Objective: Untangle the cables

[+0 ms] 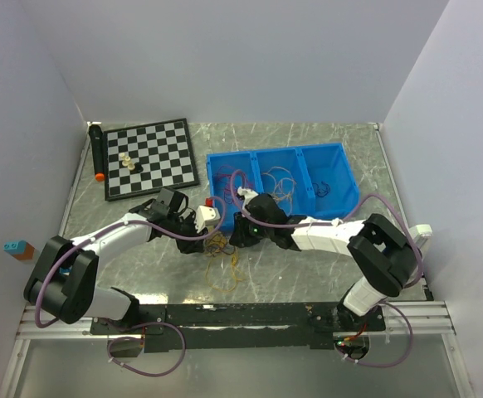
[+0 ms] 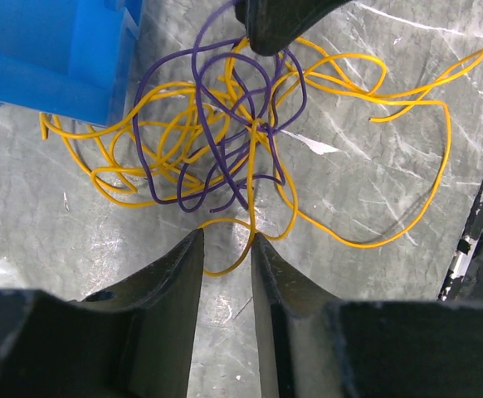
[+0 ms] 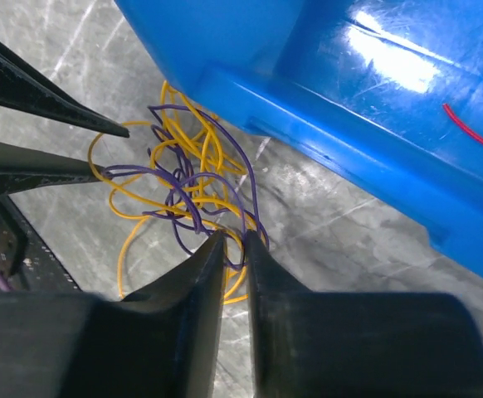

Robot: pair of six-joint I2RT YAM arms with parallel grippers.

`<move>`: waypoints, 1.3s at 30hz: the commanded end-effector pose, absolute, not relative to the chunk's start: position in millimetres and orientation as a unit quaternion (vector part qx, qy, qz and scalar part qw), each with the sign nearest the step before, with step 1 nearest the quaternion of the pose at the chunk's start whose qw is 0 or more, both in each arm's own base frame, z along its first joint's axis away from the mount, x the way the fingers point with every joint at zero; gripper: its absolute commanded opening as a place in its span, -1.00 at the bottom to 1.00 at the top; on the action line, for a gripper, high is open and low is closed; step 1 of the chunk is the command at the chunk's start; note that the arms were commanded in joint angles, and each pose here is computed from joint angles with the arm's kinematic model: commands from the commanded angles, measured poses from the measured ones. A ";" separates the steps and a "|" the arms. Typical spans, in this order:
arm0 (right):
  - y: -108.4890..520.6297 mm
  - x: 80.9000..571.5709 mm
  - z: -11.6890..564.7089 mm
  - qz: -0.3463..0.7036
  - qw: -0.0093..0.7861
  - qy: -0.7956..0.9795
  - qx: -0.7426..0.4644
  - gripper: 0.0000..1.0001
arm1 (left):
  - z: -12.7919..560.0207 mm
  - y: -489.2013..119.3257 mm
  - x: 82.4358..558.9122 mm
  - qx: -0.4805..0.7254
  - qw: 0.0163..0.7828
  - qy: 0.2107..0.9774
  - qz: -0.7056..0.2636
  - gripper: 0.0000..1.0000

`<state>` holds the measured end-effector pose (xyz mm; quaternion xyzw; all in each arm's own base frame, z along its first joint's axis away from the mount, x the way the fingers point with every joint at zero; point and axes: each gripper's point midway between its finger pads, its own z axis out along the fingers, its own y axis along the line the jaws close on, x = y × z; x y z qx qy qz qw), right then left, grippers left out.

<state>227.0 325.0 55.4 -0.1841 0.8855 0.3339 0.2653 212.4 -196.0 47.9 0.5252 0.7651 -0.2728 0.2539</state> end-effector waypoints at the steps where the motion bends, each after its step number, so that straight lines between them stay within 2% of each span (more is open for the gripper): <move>1: 331.8 231.4 79.5 0.367 0.297 0.863 -0.181 -0.73 | 51.9 -196.9 214.5 0.537 0.266 0.754 -0.267 -0.38; 4: 323.6 231.9 96.0 0.361 0.318 0.858 -0.181 -1.00 | 51.1 -193.8 214.2 0.540 0.265 0.756 -0.260 -0.68; 6: 317.6 229.8 104.8 0.358 0.326 0.856 -0.181 -1.00 | 49.7 -191.4 214.0 0.540 0.264 0.758 -0.254 -0.94; 7: 314.6 228.5 109.2 0.356 0.330 0.855 -0.181 -1.00 | 49.0 -189.8 214.7 0.538 0.264 0.761 -0.250 -0.98; 17: 284.1 215.8 143.6 0.344 0.367 0.848 -0.167 -1.00 | 66.1 -178.7 221.1 0.517 0.289 0.771 -0.234 -0.98; 25: 234.1 228.9 261.7 0.317 0.501 0.794 -0.138 -1.00 | 83.3 -128.3 237.6 0.474 0.315 0.804 -0.172 -0.99; 32: 158.3 227.8 372.9 0.273 0.636 0.718 -0.071 -1.00 | 75.5 -85.1 234.9 0.458 0.296 0.828 -0.133 -0.98; 39: 93.2 214.9 454.9 0.202 0.732 0.650 -0.006 -1.00 | 57.7 -63.2 228.4 0.464 0.275 0.837 -0.092 -0.98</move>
